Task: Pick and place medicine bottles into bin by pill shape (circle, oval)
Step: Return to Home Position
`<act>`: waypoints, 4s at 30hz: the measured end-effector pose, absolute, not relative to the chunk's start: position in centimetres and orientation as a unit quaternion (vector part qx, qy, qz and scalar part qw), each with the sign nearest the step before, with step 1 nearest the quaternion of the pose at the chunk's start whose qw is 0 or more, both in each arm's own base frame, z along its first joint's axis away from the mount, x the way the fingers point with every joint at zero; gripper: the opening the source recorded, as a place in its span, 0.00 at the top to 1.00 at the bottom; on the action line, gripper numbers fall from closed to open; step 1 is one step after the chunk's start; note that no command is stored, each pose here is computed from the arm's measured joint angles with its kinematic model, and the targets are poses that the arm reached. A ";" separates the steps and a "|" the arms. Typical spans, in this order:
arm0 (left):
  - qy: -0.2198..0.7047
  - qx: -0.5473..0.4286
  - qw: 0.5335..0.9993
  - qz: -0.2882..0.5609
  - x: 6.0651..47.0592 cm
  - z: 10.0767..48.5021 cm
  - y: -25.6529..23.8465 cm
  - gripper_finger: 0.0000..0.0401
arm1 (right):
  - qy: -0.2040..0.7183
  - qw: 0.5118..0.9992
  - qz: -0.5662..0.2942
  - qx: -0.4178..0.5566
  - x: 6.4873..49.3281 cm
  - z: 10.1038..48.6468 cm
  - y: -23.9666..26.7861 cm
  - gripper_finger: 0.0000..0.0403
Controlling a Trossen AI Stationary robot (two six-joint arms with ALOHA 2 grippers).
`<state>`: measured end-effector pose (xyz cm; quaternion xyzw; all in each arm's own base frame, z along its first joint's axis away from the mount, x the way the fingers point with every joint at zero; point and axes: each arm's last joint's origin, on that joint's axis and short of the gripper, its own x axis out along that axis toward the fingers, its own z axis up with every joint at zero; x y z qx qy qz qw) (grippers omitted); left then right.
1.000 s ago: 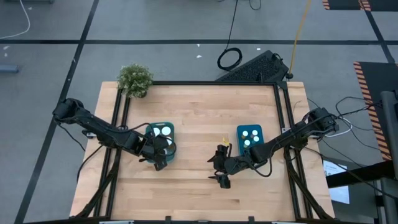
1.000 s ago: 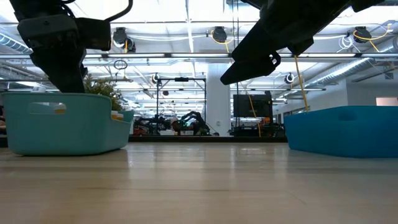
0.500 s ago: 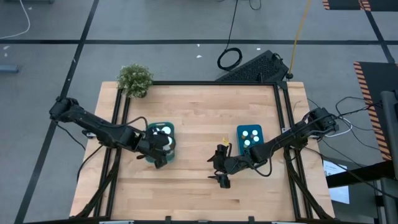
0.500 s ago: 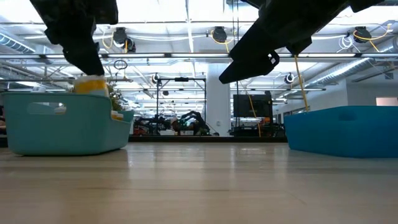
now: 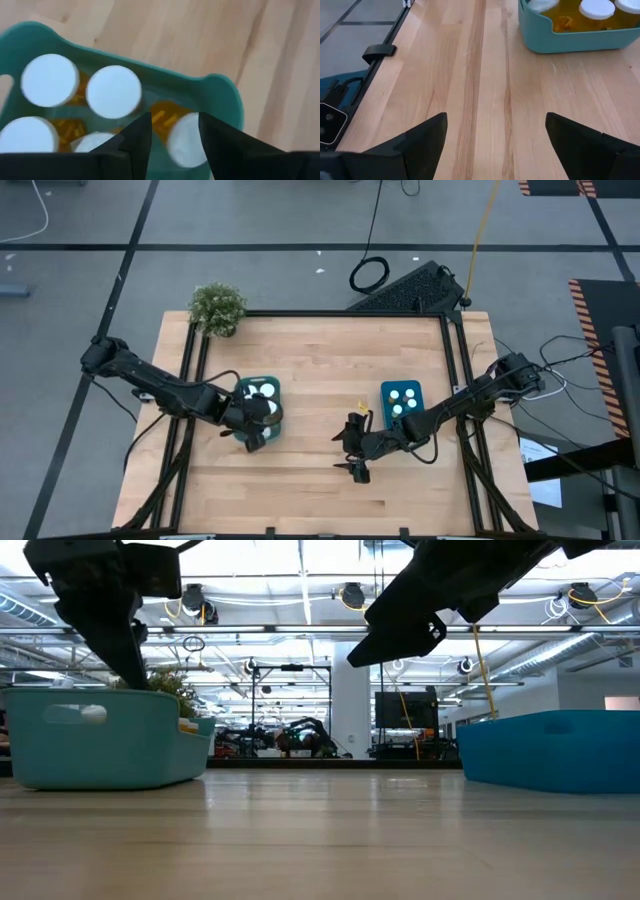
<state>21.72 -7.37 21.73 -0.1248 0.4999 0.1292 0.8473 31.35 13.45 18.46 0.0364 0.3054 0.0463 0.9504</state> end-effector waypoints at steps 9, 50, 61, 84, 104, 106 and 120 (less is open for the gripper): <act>0.512 -0.135 0.841 0.113 21.6 21.7 -7.5 0.61 | 0.304 0.951 0.048 0.033 31.4 18.5 13.5 0.17; 0.130 0.106 0.978 0.120 16.6 33.5 -3.8 0.98 | 0.182 0.974 0.054 -0.120 25.7 27.5 7.9 0.99; 0.138 0.120 0.980 0.080 17.6 29.5 -2.8 0.99 | 0.163 0.981 0.007 -0.105 20.5 24.9 4.1 1.00; 0.116 0.017 0.992 0.053 17.0 20.9 -1.8 0.99 | 0.102 0.991 -0.013 -0.091 14.1 19.0 2.1 1.00; 0.045 0.021 0.996 0.076 13.6 17.6 -0.9 1.00 | 0.079 0.991 -0.013 -0.108 12.2 16.3 1.7 1.00; 0.043 0.020 0.996 0.078 13.4 17.4 -0.8 1.00 | 0.075 0.991 -0.013 -0.111 12.1 16.3 1.7 1.00; 0.046 0.023 0.996 0.069 12.9 16.8 -0.8 0.99 | 0.037 0.994 -0.016 -0.103 11.4 16.5 1.6 1.00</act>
